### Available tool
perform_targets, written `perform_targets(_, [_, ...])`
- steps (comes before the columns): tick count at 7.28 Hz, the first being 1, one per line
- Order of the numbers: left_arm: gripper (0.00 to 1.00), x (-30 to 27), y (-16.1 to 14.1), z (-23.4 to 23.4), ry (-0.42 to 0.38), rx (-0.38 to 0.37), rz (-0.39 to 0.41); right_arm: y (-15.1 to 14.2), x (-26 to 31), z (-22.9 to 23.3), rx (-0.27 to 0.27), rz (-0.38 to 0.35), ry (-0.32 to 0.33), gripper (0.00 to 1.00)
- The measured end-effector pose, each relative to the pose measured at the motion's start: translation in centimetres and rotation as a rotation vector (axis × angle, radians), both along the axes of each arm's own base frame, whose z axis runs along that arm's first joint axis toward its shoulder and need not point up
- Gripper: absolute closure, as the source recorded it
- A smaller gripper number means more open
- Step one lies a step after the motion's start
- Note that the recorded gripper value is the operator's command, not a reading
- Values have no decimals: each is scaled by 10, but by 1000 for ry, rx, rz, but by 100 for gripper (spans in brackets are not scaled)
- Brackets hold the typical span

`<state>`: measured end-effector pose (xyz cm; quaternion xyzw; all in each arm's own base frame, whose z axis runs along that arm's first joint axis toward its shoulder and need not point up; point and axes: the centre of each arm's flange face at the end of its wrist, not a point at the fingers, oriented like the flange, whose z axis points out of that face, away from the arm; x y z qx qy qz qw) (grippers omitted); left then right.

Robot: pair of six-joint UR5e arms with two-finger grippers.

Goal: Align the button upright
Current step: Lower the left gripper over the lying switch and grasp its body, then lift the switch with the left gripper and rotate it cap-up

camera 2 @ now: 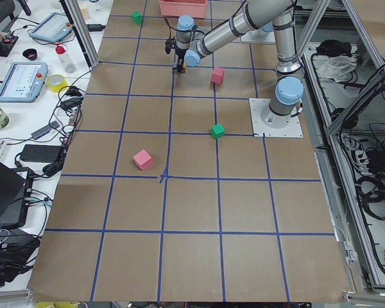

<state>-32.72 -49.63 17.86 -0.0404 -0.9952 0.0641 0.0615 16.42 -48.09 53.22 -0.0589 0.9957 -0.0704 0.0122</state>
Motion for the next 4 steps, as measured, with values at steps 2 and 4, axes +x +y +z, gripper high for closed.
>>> perform_targets(2, [100,-2,-7,7,1,-16,38,0,0,0,1,0,0,0])
perform_targets(4, [100,-3,-10,12,5,-23,59,0,0,0,1,0,0,0])
